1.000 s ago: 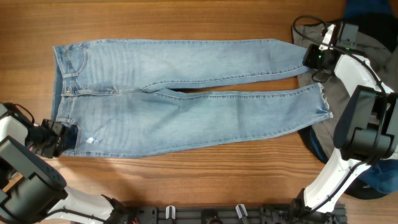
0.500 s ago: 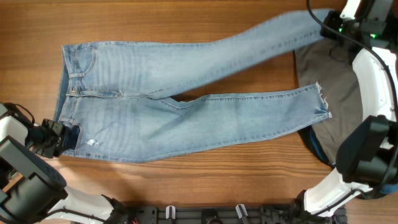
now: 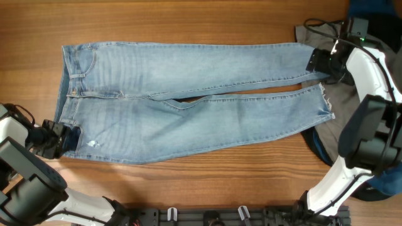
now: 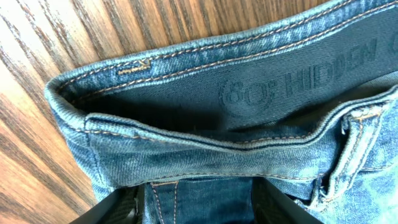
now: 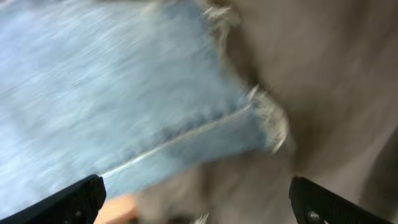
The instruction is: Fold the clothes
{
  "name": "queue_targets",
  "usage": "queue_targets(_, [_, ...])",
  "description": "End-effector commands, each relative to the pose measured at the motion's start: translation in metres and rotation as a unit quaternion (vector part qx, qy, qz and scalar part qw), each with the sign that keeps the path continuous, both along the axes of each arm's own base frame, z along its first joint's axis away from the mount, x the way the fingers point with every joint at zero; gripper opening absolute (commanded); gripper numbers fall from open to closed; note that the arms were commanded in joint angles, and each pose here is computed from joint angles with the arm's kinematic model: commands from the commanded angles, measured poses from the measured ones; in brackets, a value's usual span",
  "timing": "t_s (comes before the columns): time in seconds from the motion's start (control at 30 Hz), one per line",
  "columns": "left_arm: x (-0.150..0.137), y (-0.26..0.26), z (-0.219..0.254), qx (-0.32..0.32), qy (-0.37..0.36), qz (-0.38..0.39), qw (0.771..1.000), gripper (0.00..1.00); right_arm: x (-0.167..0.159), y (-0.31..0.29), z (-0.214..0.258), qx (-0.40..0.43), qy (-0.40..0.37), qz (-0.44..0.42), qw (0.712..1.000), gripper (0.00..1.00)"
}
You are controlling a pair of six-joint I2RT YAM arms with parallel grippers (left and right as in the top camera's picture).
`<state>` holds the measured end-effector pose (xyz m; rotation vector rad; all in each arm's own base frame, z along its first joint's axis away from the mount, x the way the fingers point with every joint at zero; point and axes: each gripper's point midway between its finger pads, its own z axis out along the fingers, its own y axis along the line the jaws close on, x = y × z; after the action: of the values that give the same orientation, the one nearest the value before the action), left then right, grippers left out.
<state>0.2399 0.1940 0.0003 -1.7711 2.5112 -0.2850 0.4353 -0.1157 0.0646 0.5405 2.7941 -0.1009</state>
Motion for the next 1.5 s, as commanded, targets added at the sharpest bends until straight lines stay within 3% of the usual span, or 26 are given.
queue_targets(0.0, [-0.002, 0.0, -0.008, -0.003, 0.009, -0.012, 1.0, 0.56, -0.002, 0.031, 0.048, 0.082, -0.05, 0.017, 0.995, 1.0])
queue_targets(0.17, [0.004, -0.005, -0.006, -0.018, -0.009, -0.015, 1.0, 0.65, -0.053, 0.043, 0.064, 0.124, 0.016, -0.067, 0.99, 1.0])
queue_targets(0.3, [0.006, -0.003, 0.009, -0.005, -0.023, -0.016, 1.0, 1.0, -0.082, 0.051, 0.069, 0.136, 0.059, -0.087, 0.985, 1.0])
queue_targets(0.5, [0.005, 0.0, 0.058, 0.043, -0.059, -0.006, 0.997, 1.0, -0.092, 0.073, 0.077, 0.193, 0.069, -0.077, 0.976, 1.0])
queue_targets(0.63, [-0.013, -0.006, 0.077, 0.055, -0.038, 0.02, 0.998, 1.0, -0.101, 0.081, 0.08, 0.215, 0.082, -0.089, 0.969, 1.0])
queue_targets(0.97, [-0.033, -0.021, 0.074, 0.011, 0.007, 0.094, 0.995, 1.0, -0.156, 0.094, 0.06, 0.224, 0.093, -0.162, 0.956, 1.0])
queue_targets(1.2, [-0.073, 0.003, 0.06, 0.069, 0.083, 0.19, 0.976, 1.0, -0.194, 0.098, 0.041, 0.214, 0.1, -0.199, 0.951, 1.0])
queue_targets(1.47, [-0.074, 0.014, 0.031, 0.09, 0.057, 0.234, 0.966, 0.99, -0.205, 0.104, 0.029, 0.226, 0.121, -0.215, 0.942, 1.0])
